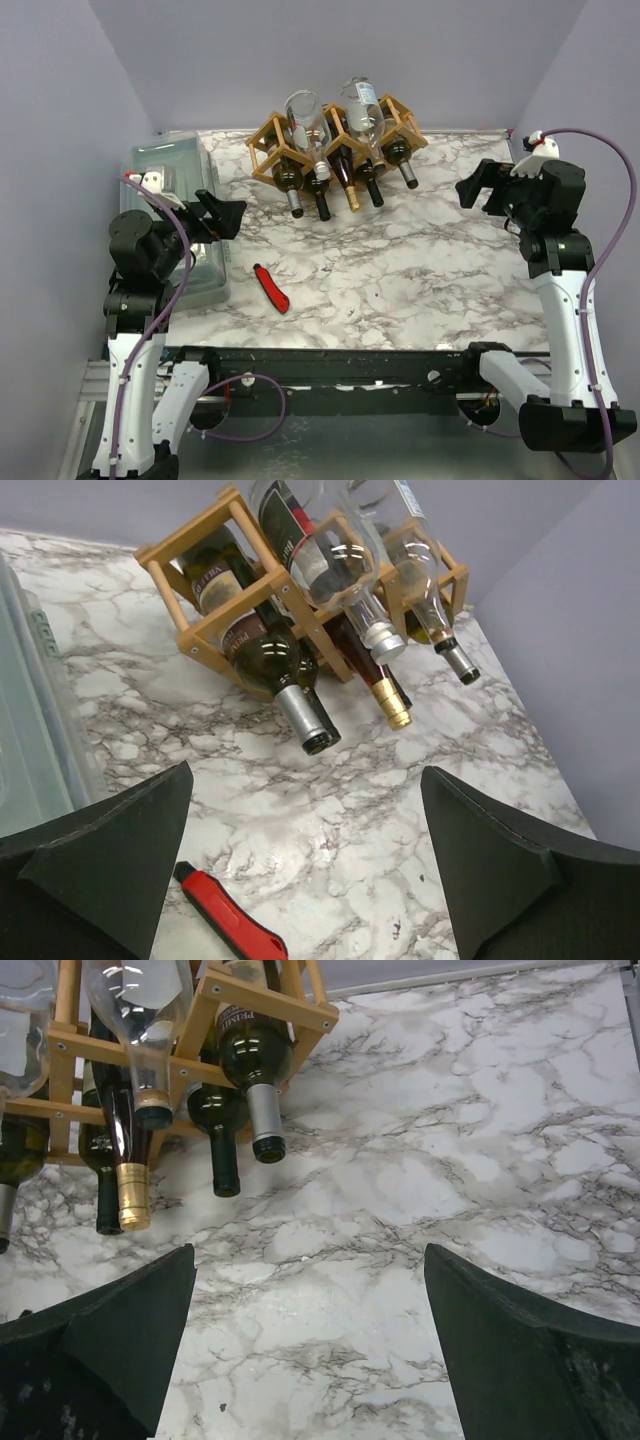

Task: Take the wine bottle off the wine rack
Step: Pick up the wine bottle from the wine rack.

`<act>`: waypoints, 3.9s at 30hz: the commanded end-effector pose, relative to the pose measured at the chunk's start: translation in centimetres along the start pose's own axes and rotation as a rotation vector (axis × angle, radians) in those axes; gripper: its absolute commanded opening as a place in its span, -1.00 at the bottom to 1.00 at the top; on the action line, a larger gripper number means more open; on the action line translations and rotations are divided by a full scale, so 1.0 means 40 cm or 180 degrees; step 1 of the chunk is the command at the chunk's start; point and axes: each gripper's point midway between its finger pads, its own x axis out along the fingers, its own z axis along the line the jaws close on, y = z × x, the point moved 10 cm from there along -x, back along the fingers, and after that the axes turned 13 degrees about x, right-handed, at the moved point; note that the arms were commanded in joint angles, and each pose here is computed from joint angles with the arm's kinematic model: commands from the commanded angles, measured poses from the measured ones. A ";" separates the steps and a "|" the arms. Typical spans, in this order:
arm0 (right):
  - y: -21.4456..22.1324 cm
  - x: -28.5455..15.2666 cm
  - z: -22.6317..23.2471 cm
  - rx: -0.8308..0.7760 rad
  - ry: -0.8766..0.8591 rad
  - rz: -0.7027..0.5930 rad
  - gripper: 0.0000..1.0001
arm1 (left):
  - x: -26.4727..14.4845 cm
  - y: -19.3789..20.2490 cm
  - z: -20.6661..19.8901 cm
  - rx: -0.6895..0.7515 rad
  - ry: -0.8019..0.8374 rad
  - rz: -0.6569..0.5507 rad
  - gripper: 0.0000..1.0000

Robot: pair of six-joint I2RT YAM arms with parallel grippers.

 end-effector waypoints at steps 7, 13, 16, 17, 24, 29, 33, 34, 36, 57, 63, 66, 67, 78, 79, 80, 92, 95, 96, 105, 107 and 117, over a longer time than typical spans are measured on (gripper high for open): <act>-0.014 0.003 0.015 0.0051 -0.0092 -0.0016 1.00 | -0.018 -0.039 -0.058 -0.0221 0.0597 0.0152 0.97; 0.008 0.026 0.020 -0.0123 -0.0453 0.0183 1.00 | -0.006 -0.031 -0.111 0.0064 0.0572 0.0394 0.98; 0.028 0.026 0.024 -0.0451 -0.0833 0.0352 1.00 | 0.019 -0.018 -0.124 0.0211 0.0373 0.0622 0.97; 0.037 0.026 0.024 -0.0638 -0.1013 0.0397 1.00 | 0.027 -0.014 -0.128 0.0266 0.0298 0.0677 0.97; 0.098 0.027 0.006 -0.0942 -0.1327 0.0612 1.00 | 0.093 0.016 -0.153 0.0520 0.0041 0.0960 0.97; 0.137 0.048 -0.016 -0.0959 -0.1326 0.0662 1.00 | 0.133 0.015 -0.178 0.0456 0.0213 0.0990 0.97; 0.163 0.078 -0.032 -0.0965 -0.1349 0.0703 1.00 | 0.164 0.020 -0.204 0.0230 0.0411 0.0964 0.97; 0.168 0.082 -0.032 -0.0967 -0.1405 0.0723 1.00 | 0.171 0.024 -0.208 0.0186 0.0439 0.0970 0.97; 0.175 0.085 -0.029 -0.0956 -0.1521 0.0735 1.00 | 0.183 0.030 -0.212 0.0122 0.0452 0.0986 0.97; 0.242 0.107 -0.067 -0.0840 -0.1373 0.1056 1.00 | 0.256 0.082 -0.233 -0.0247 0.0480 0.1029 0.98; 0.244 0.113 -0.070 -0.0820 -0.1352 0.1115 1.00 | 0.274 0.091 -0.232 -0.0245 0.0419 0.1048 0.97; 0.245 0.115 -0.071 -0.0824 -0.1350 0.1130 1.00 | 0.282 0.089 -0.233 -0.0230 0.0416 0.1057 0.97; 0.246 0.115 -0.072 -0.0825 -0.1347 0.1135 1.00 | 0.287 0.086 -0.235 -0.0236 0.0416 0.1055 0.97; 0.249 0.119 -0.074 -0.0819 -0.1332 0.1167 1.00 | 0.353 0.052 -0.229 -0.0159 -0.0130 0.1080 0.97; 0.248 0.119 -0.074 -0.0821 -0.1331 0.1163 1.00 | 0.362 0.051 -0.227 -0.0128 -0.0173 0.1078 0.97; 0.249 0.119 -0.074 -0.0823 -0.1332 0.1164 1.00 | 0.373 0.044 -0.227 -0.0088 -0.0217 0.1050 0.97; 0.248 0.122 -0.078 -0.0841 -0.1290 0.1167 1.00 | 0.420 0.044 -0.183 0.0147 -0.0417 0.1084 0.88; 0.250 0.125 -0.078 -0.0835 -0.1296 0.1188 1.00 | 0.424 0.063 -0.161 -0.0057 -0.0311 0.1153 0.79; 0.250 0.125 -0.079 -0.0834 -0.1291 0.1190 1.00 | 0.425 0.072 -0.153 -0.0101 -0.0314 0.1175 0.78; 0.252 0.127 -0.081 -0.0841 -0.1277 0.1196 1.00 | 0.447 0.150 -0.095 -0.0365 -0.0248 0.1178 0.68; 0.252 0.127 -0.081 -0.0840 -0.1277 0.1197 1.00 | 0.457 0.162 -0.086 -0.0360 -0.0244 0.1176 0.63; 0.254 0.127 -0.085 -0.0866 -0.1246 0.1183 1.00 | 0.512 0.220 -0.062 -0.0435 -0.0197 0.1288 0.48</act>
